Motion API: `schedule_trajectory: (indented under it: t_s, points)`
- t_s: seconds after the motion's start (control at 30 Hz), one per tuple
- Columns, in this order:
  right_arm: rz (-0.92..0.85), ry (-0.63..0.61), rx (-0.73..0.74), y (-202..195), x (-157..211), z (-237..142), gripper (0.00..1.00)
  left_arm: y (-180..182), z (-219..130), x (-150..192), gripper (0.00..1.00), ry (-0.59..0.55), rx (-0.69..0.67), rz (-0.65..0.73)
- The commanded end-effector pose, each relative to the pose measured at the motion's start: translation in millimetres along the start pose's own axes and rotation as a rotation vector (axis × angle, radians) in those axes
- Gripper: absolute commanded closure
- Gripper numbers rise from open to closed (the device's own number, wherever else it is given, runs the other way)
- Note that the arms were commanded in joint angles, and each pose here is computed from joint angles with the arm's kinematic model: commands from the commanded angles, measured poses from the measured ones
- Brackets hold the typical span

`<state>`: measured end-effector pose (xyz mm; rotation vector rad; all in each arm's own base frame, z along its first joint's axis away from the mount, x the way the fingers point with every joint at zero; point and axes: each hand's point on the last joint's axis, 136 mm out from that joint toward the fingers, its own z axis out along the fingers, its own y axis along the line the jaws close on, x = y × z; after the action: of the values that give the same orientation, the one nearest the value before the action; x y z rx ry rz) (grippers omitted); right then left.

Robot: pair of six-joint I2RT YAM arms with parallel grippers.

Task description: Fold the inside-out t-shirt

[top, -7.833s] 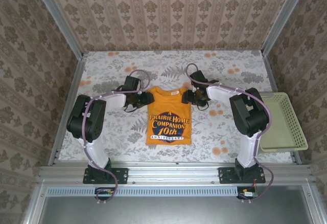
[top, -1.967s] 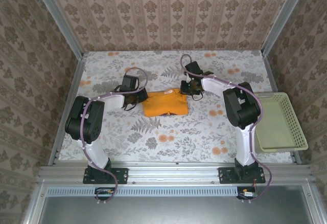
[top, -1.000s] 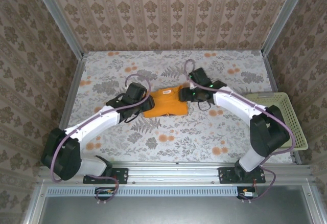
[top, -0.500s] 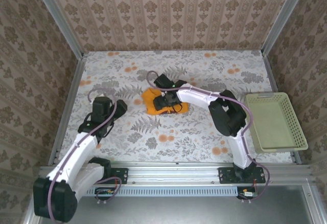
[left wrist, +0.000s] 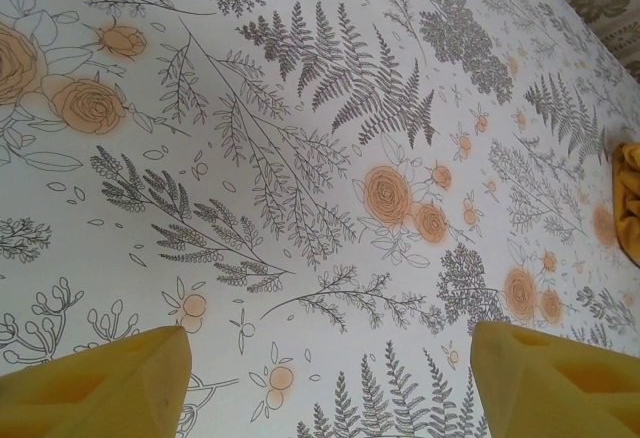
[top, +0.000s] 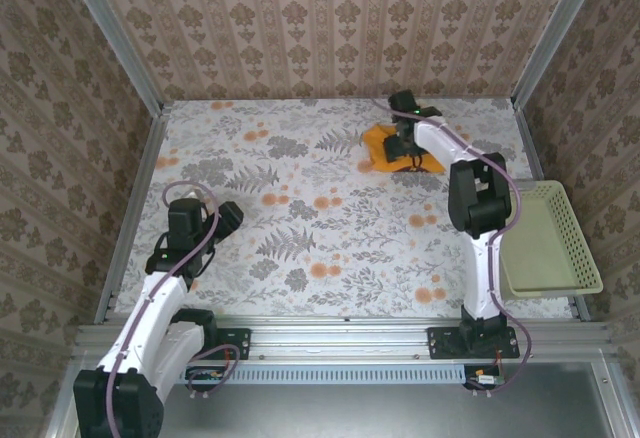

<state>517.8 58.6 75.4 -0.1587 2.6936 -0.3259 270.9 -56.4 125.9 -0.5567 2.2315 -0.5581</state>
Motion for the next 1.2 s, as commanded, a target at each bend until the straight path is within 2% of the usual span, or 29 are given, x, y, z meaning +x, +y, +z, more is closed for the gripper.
schedule_trajectory:
  t_s: [0.0,0.13,0.23,0.33,0.43,0.63,0.73,1.0,1.17]
  points:
    - [-0.076,-0.043,0.031,-7,-13,-43,0.13,-4,-1,-1,0.25,0.004,0.024,0.029]
    - [-0.08,-0.087,-0.035,27,-18,-62,0.11,-4,-1,-3,0.25,0.002,0.024,0.032]
    - [-0.099,-0.067,-0.028,50,-19,-48,0.09,-7,-2,-5,0.24,0.001,0.03,0.036]
    - [-0.059,-0.035,0.004,50,-21,-25,0.09,-9,-5,-7,0.24,0.0,0.034,0.05]
    - [-0.053,0.003,0.087,37,-23,-5,0.1,-9,-8,-8,0.24,-0.009,0.029,0.061]
    - [-0.009,0.066,0.224,-20,-24,18,0.15,-5,-10,-7,0.23,-0.01,0.02,0.06]
    - [-0.006,0.073,0.244,-46,-25,20,0.18,-3,-8,-5,0.23,-0.005,0.015,0.056]
    - [-0.069,0.082,0.324,-98,-27,25,0.17,0,-5,-9,0.22,-0.007,-0.004,0.065]
    - [-0.06,0.057,0.347,-118,-28,10,0.17,1,-2,-11,0.22,-0.007,-0.012,0.067]
